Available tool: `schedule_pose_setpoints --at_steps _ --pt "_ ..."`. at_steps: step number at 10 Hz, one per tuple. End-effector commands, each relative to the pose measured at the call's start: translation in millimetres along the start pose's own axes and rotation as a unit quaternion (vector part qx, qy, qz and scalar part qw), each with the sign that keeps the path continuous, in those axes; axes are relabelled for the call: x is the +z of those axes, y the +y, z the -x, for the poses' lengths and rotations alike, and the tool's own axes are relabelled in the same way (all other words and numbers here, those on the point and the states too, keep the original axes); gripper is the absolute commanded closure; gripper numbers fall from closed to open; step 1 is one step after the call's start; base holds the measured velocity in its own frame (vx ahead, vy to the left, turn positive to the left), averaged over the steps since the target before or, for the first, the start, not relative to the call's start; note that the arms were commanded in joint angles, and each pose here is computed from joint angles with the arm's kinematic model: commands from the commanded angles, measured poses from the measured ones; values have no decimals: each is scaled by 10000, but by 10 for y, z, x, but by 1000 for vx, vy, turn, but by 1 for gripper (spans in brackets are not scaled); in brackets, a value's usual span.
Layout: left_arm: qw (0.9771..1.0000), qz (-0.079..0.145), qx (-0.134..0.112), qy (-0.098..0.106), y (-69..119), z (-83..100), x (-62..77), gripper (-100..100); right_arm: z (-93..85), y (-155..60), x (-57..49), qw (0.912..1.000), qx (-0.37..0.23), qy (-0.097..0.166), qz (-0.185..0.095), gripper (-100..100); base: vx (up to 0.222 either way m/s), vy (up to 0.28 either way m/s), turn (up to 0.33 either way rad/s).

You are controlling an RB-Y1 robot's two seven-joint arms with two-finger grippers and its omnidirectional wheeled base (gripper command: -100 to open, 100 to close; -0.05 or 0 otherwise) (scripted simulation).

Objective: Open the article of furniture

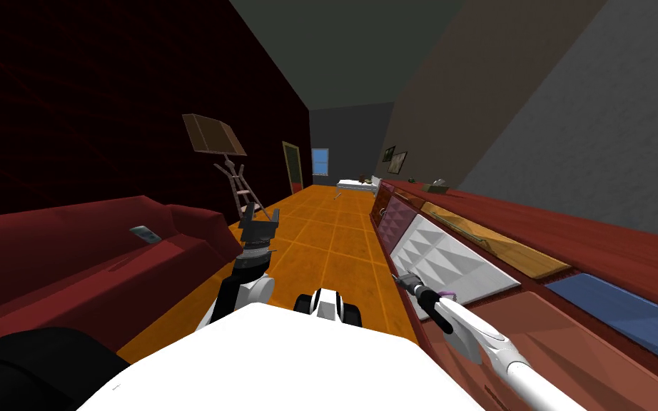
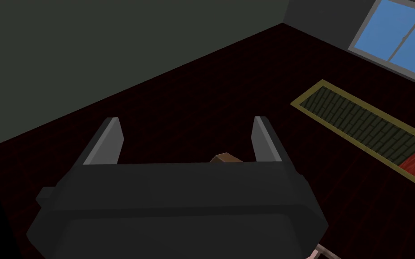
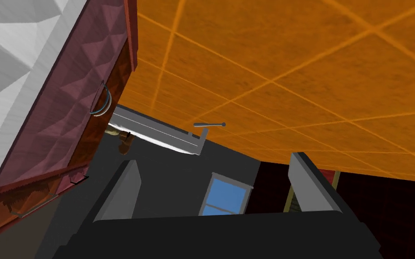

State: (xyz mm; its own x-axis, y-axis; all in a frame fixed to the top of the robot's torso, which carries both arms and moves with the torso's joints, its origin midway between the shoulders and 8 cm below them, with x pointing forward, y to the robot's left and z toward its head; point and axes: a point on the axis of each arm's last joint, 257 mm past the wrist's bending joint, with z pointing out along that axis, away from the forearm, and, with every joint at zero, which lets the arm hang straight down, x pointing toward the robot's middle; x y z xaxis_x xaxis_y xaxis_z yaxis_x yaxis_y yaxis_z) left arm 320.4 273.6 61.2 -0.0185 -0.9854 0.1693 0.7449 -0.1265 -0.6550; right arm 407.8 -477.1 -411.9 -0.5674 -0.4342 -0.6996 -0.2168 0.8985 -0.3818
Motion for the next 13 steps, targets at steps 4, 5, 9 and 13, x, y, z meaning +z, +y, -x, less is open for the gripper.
schedule_pose_setpoints --at_steps 4,5,9,13 --pt "10000 0 0 0 0 0 0 0 -329 -886 -185 9918 -909 564 -696 -100 -12 17 112" --pt "10000 0 0 0 0 0 0 0 -394 -1249 -283 9845 -1270 749 -954 -100 -10 17 132" --pt "10000 0 0 0 0 0 0 0 -517 -1728 -447 9725 -1638 1032 -1297 -100 -5 11 58" --pt "10000 0 0 0 0 0 0 0 -581 -2516 -791 9451 -2271 1447 -1852 -100 -5 9 84"
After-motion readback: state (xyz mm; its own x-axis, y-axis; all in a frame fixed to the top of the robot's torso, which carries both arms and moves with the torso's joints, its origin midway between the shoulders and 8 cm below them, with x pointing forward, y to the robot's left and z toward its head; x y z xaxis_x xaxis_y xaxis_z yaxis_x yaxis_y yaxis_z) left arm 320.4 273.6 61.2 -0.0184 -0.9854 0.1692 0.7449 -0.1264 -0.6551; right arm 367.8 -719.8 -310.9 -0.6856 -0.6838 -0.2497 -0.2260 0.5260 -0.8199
